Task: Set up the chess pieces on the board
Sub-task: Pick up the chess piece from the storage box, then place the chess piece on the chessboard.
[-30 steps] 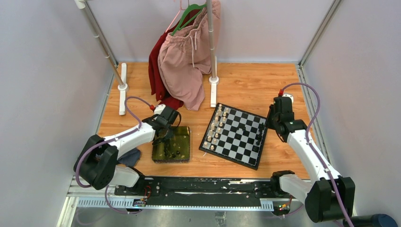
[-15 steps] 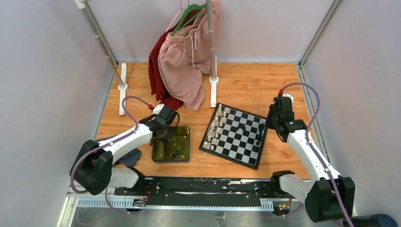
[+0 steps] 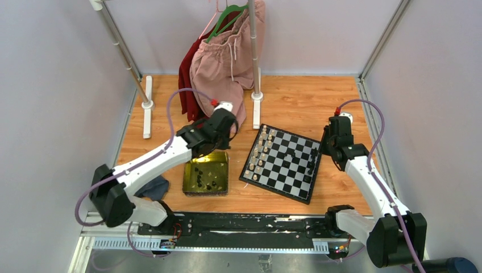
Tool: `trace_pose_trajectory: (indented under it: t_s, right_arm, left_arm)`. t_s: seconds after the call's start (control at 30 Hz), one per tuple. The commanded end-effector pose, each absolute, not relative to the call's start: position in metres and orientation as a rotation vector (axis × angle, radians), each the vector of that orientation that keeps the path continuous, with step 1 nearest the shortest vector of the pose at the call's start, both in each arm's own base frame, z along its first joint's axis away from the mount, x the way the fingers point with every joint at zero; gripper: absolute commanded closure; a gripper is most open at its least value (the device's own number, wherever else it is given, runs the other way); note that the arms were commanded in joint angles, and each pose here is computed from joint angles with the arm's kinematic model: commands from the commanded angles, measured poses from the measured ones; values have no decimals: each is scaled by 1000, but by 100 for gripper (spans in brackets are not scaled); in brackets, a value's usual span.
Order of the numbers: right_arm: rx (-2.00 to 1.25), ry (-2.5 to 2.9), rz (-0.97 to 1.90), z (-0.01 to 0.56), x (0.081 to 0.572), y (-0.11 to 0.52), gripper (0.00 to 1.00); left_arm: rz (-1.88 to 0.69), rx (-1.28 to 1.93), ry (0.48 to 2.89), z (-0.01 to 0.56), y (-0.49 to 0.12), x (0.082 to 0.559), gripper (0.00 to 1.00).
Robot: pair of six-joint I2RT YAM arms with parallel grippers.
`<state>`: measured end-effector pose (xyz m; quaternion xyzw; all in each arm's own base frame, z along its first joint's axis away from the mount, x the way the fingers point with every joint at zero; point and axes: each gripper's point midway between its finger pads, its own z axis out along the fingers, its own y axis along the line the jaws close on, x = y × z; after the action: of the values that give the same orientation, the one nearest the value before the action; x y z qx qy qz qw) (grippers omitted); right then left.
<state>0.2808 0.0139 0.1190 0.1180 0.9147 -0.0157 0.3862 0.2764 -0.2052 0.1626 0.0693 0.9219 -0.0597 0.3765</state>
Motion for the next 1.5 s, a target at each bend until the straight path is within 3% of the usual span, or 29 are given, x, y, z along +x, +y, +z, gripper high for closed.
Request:
trace_pose_trajectory:
  t_s: [0.0,0.27,0.57,1.47]
  right_arm:
    - [305,2289,-80,130,283,9,67]
    - [360,2279,-117,128,279,-4,67]
    - [424,2276,-127,121,271,-13,67]
    - [455,2289,-145,107,259,-18,67]
  left_arm:
    - [-130,494,2349,164,-262,270,100]
    - [-177,802,2316,155,-361,255,100]
    - [-220,942,2318,128,-414,248,100]
    - [-137,1000,2372,46,-429,252,100]
